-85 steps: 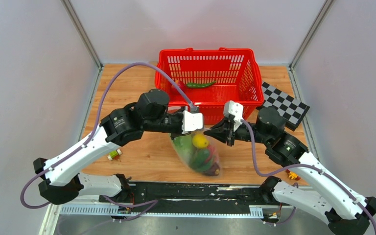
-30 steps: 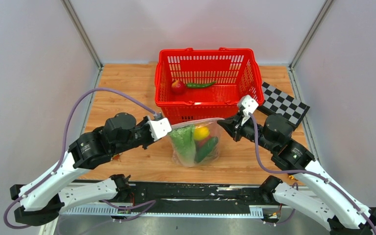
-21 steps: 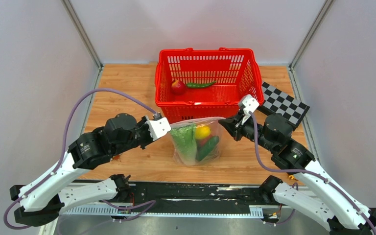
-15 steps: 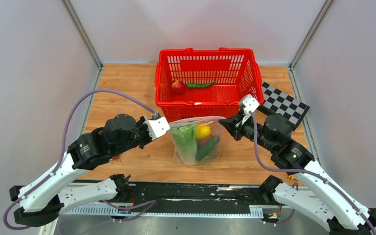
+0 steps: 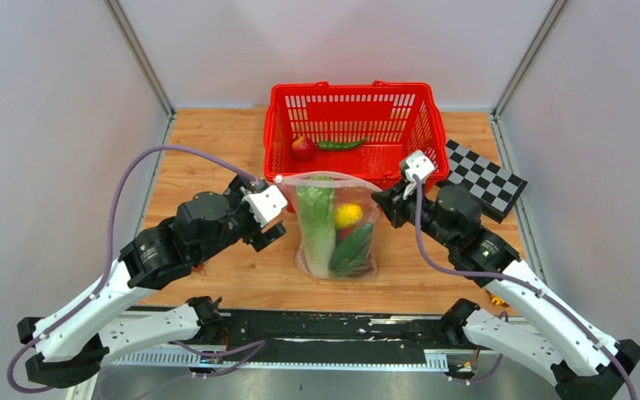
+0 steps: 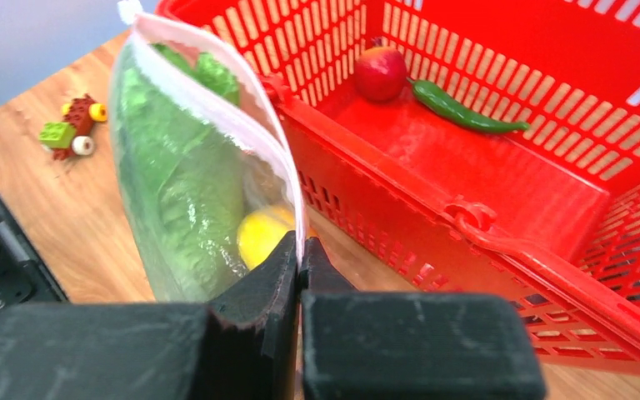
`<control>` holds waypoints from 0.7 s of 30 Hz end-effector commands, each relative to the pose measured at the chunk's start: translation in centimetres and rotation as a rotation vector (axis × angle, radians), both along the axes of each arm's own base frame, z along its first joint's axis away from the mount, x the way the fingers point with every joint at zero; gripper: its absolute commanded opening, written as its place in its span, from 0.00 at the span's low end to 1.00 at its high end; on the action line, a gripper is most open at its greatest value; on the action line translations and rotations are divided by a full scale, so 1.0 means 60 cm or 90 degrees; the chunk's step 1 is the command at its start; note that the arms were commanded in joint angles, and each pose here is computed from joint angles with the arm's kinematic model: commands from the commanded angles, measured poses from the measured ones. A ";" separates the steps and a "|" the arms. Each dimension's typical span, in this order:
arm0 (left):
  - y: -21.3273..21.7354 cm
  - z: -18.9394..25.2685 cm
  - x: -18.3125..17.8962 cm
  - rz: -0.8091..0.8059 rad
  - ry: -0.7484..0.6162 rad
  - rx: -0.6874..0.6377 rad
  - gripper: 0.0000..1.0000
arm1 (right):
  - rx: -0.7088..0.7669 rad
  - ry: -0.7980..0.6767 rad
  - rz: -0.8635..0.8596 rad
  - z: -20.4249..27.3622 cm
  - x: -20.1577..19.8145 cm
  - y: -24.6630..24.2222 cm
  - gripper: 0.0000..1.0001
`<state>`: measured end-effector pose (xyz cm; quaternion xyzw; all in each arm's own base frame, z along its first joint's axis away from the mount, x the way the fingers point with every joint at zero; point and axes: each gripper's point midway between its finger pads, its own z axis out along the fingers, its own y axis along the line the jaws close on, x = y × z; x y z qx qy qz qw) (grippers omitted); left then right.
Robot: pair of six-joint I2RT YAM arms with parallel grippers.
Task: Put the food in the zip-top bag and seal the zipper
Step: Place the zipper food storage bag at the center of the board.
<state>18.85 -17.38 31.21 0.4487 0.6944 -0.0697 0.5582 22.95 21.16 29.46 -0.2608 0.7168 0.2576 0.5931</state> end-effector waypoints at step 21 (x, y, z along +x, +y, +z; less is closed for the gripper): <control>0.014 0.025 0.031 0.093 -0.039 -0.070 0.96 | 0.028 -0.024 -0.163 0.051 0.086 -0.033 0.57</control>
